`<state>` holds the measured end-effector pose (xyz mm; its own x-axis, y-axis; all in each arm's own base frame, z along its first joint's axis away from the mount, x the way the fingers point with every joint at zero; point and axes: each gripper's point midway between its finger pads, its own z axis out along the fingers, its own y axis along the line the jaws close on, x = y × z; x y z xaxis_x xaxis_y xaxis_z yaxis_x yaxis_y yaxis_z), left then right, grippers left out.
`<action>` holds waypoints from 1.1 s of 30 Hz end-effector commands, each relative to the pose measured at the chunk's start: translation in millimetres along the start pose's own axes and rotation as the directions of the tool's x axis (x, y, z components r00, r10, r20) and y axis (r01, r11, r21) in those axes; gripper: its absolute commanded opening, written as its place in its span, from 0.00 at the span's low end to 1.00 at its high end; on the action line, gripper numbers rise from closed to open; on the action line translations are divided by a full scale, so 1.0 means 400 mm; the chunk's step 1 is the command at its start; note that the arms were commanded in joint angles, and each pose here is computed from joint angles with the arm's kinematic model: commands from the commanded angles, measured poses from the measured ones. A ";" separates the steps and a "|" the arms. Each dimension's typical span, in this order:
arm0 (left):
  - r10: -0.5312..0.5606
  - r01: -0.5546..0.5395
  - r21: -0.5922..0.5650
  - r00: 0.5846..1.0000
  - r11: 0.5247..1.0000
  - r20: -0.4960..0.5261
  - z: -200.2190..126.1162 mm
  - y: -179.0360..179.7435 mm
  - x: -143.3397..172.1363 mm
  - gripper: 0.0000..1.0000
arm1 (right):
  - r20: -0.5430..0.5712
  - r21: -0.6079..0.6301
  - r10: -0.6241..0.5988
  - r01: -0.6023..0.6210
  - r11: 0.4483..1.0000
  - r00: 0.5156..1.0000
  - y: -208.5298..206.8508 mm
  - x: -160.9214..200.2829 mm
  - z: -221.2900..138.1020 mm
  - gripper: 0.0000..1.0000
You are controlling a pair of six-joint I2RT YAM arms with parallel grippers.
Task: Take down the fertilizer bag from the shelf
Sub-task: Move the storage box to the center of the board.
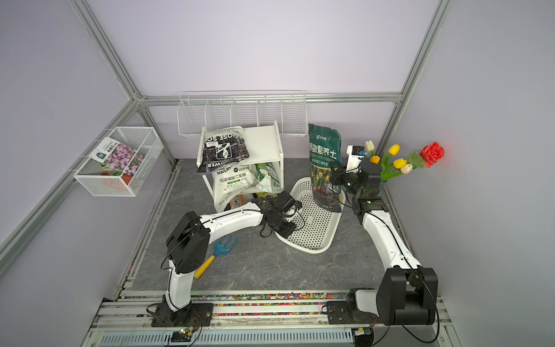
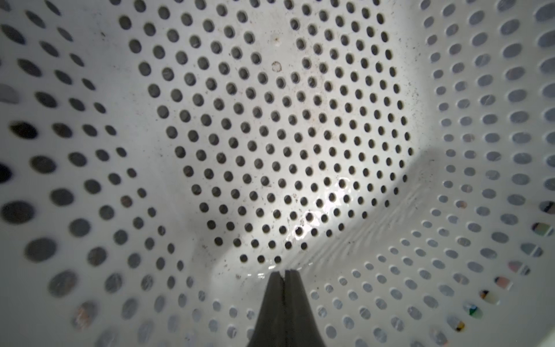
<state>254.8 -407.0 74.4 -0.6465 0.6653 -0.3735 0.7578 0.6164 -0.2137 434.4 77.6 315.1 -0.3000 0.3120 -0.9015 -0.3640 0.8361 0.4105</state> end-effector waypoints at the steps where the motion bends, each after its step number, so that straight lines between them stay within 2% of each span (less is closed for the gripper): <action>1: 0.013 -0.012 -0.016 0.998 1.000 0.056 -0.052 -0.006 -0.030 0.00 | 0.296 -0.191 -0.105 0.167 0.967 0.949 0.138 -0.197 -0.042 0.00; 5: 0.017 -0.019 0.007 0.987 1.000 0.157 -0.119 -0.033 -0.110 0.00 | 0.274 -0.268 -0.094 0.170 0.948 0.957 0.149 -0.183 -0.009 0.00; 8: 0.019 -0.024 0.020 0.982 1.000 0.186 -0.140 -0.045 -0.142 0.00 | 0.293 -0.290 -0.109 0.197 0.937 0.950 0.139 -0.171 0.016 0.00; 11: 0.015 -0.019 0.023 0.987 1.000 0.159 -0.123 -0.042 -0.127 0.00 | 0.294 -0.319 -0.111 0.207 0.925 0.949 0.129 -0.151 0.041 0.00; 17: -0.027 0.024 0.035 0.996 0.999 0.080 -0.086 -0.032 -0.043 0.00 | 0.262 -0.457 -0.056 0.175 0.872 0.963 0.154 -0.107 0.050 0.00; 20: -0.048 0.045 0.039 0.997 0.998 0.064 -0.085 -0.029 -0.006 0.00 | 0.250 -0.444 -0.076 0.184 0.877 0.965 0.135 -0.073 0.060 0.00; 24: -0.057 0.056 0.015 0.998 0.998 0.040 -0.085 -0.015 0.031 0.00 | 0.180 -0.411 -0.108 0.174 0.895 0.978 0.083 0.003 0.087 0.00; 32: -0.061 0.061 -0.029 0.998 0.998 0.005 -0.080 0.009 0.071 0.00 | 0.134 -0.302 -0.030 0.069 0.951 0.991 -0.077 0.069 0.089 0.00; 33: -0.061 0.061 -0.033 0.998 0.998 0.003 -0.081 0.010 0.072 0.00 | 0.123 -0.285 -0.034 0.068 0.956 0.992 -0.092 0.076 0.090 0.03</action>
<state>239.8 -384.1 96.5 -0.6778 0.6202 -0.3950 0.7266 0.6471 -0.2309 474.2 76.3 240.6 -0.3016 0.3638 -0.8813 -0.5568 0.6831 0.4726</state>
